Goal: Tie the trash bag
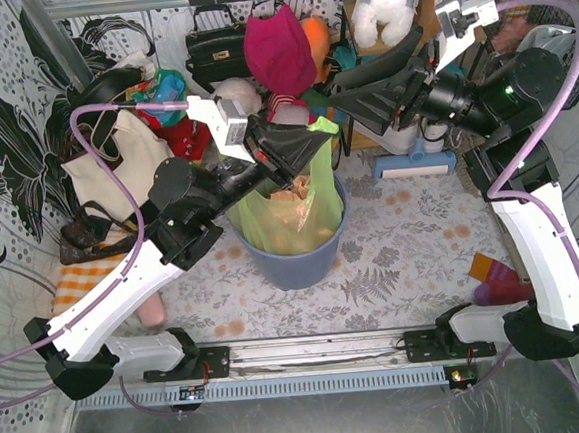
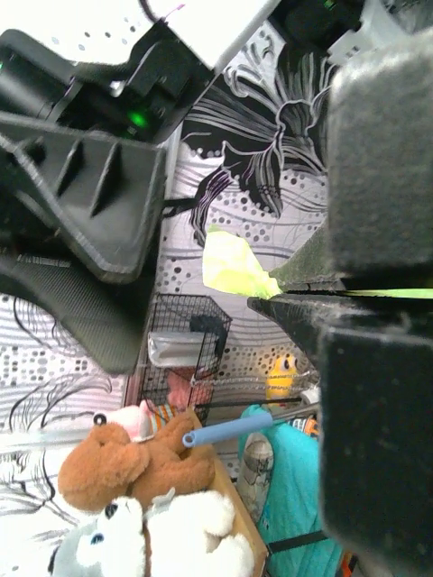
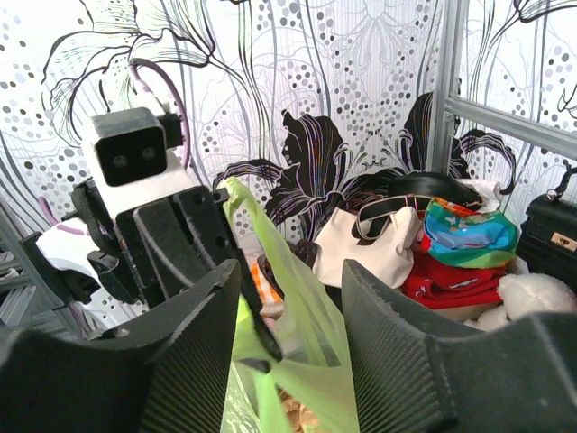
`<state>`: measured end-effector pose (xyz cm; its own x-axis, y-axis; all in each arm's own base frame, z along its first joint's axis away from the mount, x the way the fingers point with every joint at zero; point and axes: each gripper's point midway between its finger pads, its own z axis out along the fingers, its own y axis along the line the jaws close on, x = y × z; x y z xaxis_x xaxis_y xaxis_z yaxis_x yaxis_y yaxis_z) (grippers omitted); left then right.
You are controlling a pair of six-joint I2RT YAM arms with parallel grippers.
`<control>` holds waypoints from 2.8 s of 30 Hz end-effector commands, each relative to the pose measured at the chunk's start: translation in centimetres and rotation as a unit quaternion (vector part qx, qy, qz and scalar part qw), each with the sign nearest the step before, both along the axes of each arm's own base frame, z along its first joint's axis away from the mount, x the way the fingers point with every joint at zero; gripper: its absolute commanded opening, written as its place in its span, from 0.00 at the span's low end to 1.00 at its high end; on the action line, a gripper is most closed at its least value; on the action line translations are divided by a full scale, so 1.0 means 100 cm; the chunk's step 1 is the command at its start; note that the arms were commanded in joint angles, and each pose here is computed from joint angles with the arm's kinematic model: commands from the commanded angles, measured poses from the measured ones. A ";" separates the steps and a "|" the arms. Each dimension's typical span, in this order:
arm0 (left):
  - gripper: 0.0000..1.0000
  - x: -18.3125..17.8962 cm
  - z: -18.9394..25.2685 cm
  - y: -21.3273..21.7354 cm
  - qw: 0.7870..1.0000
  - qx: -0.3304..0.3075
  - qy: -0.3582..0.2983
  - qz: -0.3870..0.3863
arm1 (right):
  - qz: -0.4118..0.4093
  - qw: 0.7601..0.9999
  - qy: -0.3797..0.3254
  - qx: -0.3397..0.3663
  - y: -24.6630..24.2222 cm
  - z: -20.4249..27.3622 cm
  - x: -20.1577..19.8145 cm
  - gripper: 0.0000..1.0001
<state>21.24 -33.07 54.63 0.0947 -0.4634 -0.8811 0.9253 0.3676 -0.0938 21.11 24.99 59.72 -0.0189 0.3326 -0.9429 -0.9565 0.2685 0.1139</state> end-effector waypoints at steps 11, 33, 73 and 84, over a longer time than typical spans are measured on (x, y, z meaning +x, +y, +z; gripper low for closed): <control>0.00 -0.061 -0.006 0.010 0.991 0.007 -0.076 -0.113 | 0.064 0.998 -0.021 -0.018 0.034 -0.001 0.002 0.62; 0.00 -0.083 -0.016 0.038 0.992 0.002 -0.062 -0.112 | 0.182 0.981 0.012 -0.071 0.144 -0.033 -0.007 0.68; 0.00 -0.095 -0.035 0.039 0.989 0.021 -0.044 -0.139 | 0.057 0.996 -0.044 -0.054 0.111 -0.006 -0.018 0.66; 0.00 -0.096 -0.039 0.039 0.989 0.023 -0.040 -0.142 | 0.141 0.987 0.052 -0.046 0.130 -0.025 -0.032 0.64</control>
